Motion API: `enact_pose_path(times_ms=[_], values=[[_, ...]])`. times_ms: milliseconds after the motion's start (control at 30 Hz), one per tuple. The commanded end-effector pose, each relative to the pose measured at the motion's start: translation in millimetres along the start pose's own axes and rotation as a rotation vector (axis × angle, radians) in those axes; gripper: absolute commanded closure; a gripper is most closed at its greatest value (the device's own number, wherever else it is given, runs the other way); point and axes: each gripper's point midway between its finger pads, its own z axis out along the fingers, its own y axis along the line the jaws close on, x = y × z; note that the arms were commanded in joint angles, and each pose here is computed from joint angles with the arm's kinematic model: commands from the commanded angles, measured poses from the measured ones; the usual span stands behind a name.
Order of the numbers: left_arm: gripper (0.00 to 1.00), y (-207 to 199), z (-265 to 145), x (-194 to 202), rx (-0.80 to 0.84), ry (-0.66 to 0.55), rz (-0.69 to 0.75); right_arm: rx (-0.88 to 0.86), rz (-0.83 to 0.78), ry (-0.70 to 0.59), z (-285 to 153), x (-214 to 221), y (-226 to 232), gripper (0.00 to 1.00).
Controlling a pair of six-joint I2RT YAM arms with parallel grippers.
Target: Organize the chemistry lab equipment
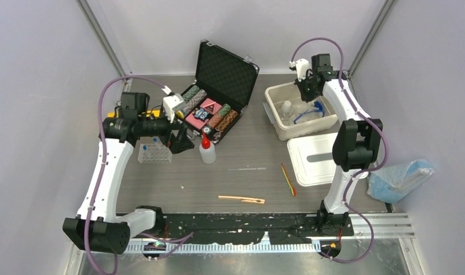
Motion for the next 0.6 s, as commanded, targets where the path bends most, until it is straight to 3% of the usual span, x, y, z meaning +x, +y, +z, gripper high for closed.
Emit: enact_pose_path(times_ms=[0, 33, 100, 167, 300, 567], values=[[0.01, 5, 12, 4, -0.013, 0.086, 0.208, 0.035, -0.022, -0.079, -11, -23, -8, 0.81], [0.01, 5, 19, 7, -0.002, 0.100, 0.225, 0.022, -0.008, -0.071, -11, -21, -5, 0.72], [0.01, -1, 34, 16, 0.029, 0.125, 0.277, 0.010, 0.010, -0.087, -20, -27, -2, 0.39], [0.01, -9, 49, 22, 0.058, 0.131, 0.347, 0.005, 0.001, -0.123, -39, -40, -2, 0.27], [0.01, -31, 87, 40, 0.144, 0.134, 0.511, 0.030, -0.049, -0.199, -80, -59, -7, 0.16], [0.33, -78, 135, 119, 0.372, 0.331, 0.833, -0.010, -0.094, -0.305, -165, -65, 12, 0.12]])
